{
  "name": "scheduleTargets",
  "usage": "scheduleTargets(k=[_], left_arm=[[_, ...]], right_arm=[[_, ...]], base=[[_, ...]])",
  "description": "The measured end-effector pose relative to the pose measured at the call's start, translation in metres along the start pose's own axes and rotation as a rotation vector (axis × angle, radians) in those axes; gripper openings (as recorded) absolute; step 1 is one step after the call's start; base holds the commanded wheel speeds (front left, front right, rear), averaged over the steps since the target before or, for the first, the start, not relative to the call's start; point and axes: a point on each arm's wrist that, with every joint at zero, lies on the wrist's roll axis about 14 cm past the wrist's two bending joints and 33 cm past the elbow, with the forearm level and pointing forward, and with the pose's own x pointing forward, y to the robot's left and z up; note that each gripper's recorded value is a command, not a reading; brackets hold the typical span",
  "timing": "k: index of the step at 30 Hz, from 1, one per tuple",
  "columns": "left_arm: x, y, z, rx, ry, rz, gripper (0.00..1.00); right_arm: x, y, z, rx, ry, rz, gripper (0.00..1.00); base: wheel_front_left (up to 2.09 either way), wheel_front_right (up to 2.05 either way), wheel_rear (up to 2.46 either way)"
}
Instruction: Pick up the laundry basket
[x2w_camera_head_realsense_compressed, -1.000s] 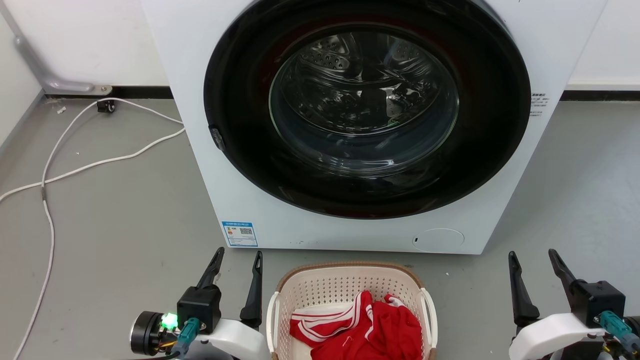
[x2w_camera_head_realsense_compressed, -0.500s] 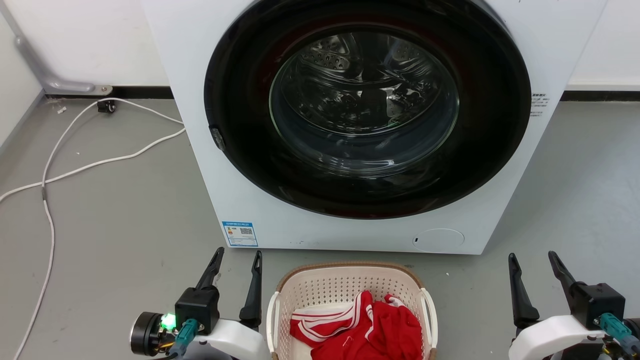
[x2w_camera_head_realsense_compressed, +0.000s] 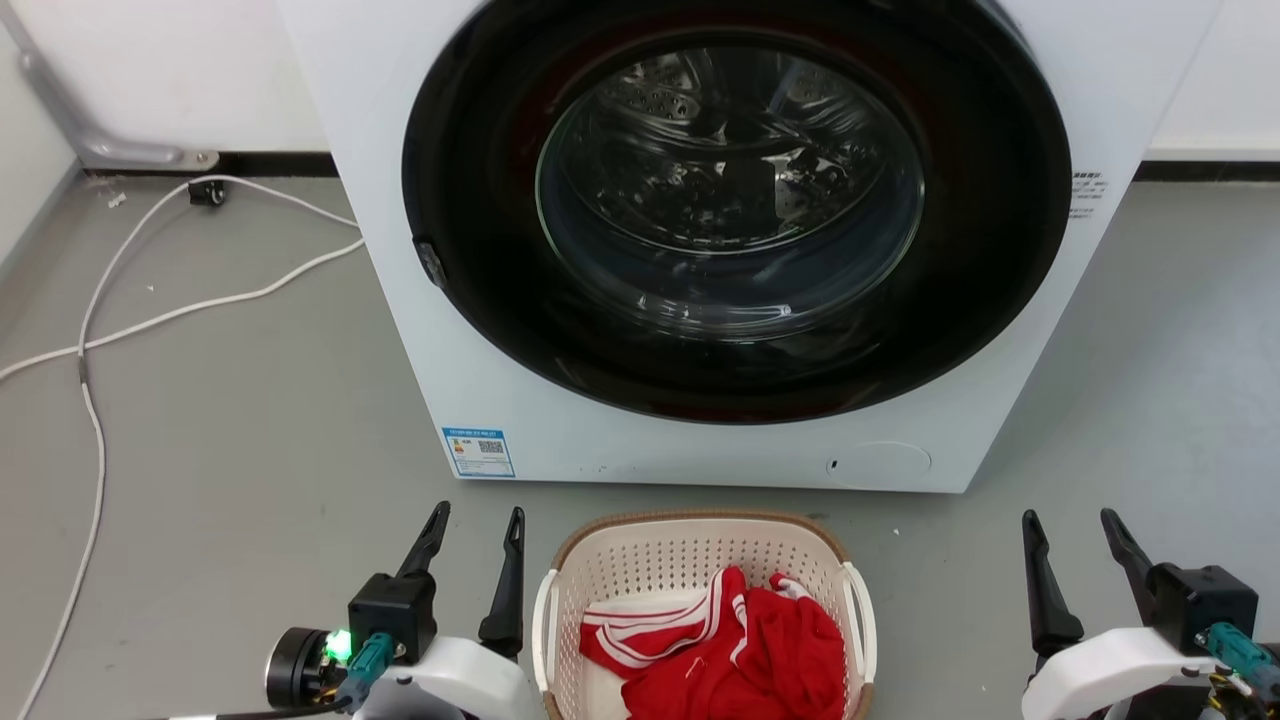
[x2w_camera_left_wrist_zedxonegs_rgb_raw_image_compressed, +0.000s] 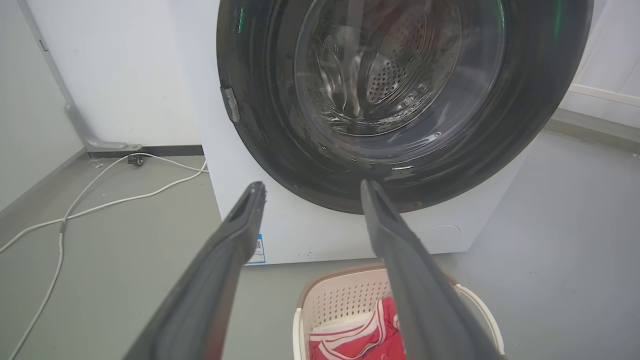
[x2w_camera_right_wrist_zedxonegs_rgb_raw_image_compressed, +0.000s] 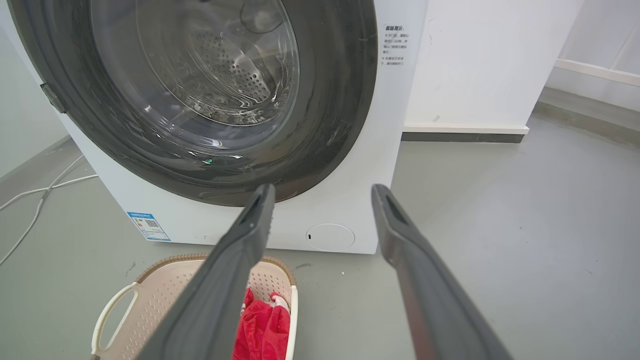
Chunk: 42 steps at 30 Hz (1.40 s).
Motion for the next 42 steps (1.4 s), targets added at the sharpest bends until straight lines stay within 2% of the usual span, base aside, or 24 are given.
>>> scheduleTargets(k=[8,17,30,36,42], left_arm=[[0.020,0.001,-0.028,-0.018,0.086,-0.012,1.00],[0.041,0.009,-0.084,-0.061,0.246,-0.004,1.00],[0.062,0.027,-0.180,-0.106,0.528,-0.005,1.00],[0.062,0.032,-0.222,-0.118,0.680,-0.010,1.00],[0.061,0.022,-0.258,-0.138,0.818,-0.064,1.00]], right_arm=[[0.020,-0.001,-0.020,0.011,0.067,-0.003,1.00],[0.050,0.007,-0.065,0.034,0.193,0.021,1.00],[0.088,0.022,-0.155,0.088,0.436,0.050,1.00],[0.093,0.035,-0.201,0.117,0.579,0.081,1.00],[0.096,0.033,-0.240,0.121,0.711,0.080,1.00]], base=[[0.00,0.00,0.00],[0.00,0.00,0.00],[0.00,0.00,0.00],[0.00,0.00,0.00],[0.00,0.00,0.00]])
